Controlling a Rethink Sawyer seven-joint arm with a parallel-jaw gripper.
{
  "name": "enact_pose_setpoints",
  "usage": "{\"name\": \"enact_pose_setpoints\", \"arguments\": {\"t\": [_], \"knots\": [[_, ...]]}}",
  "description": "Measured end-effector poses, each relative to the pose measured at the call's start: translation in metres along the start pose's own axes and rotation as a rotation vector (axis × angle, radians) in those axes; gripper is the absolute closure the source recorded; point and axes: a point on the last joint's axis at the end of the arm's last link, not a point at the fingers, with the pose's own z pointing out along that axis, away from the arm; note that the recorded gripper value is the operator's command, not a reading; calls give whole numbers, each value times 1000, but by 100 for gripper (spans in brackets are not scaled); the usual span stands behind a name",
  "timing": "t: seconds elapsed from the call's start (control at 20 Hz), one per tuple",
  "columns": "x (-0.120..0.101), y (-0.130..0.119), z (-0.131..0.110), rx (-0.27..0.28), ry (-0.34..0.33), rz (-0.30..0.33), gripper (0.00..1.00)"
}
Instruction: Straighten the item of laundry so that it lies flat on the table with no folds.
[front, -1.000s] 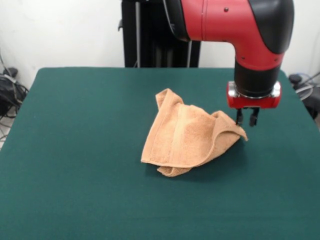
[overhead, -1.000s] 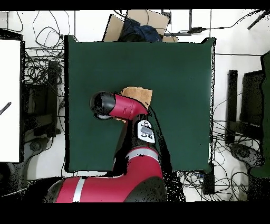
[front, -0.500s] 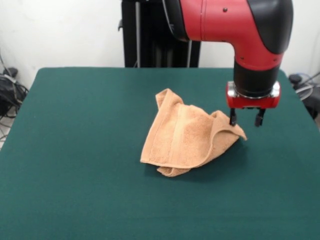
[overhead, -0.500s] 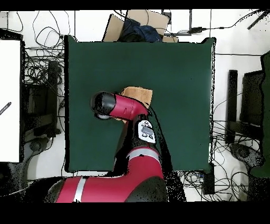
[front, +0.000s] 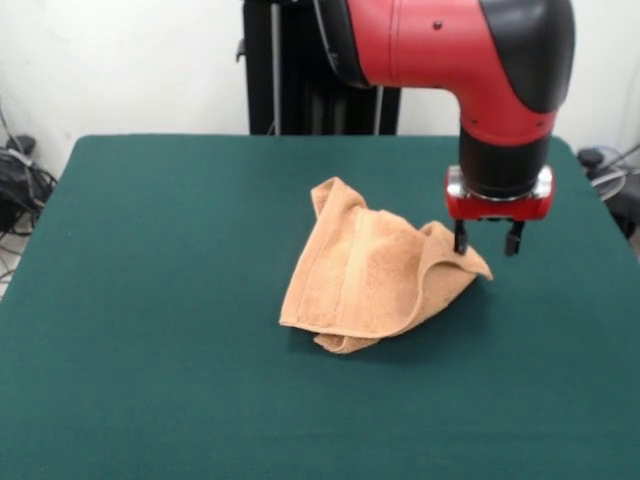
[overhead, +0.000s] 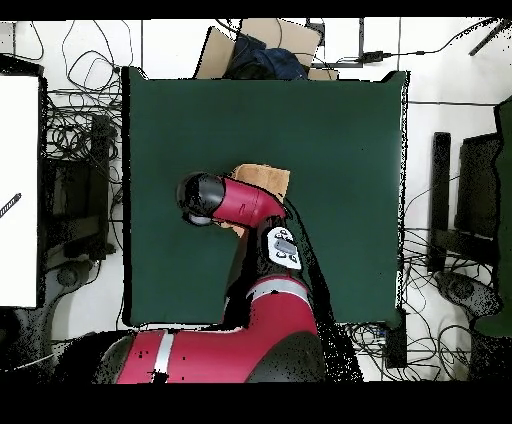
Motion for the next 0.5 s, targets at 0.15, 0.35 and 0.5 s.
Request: {"name": "enact_pose_setpoints", "arguments": {"t": [0.15, 0.35, 0.5], "knots": [[-1, -6, 5, -11, 9, 12, 0], [-1, -10, 15, -36, 27, 29, 0], [-1, -13, 19, -40, 34, 35, 0]]}}
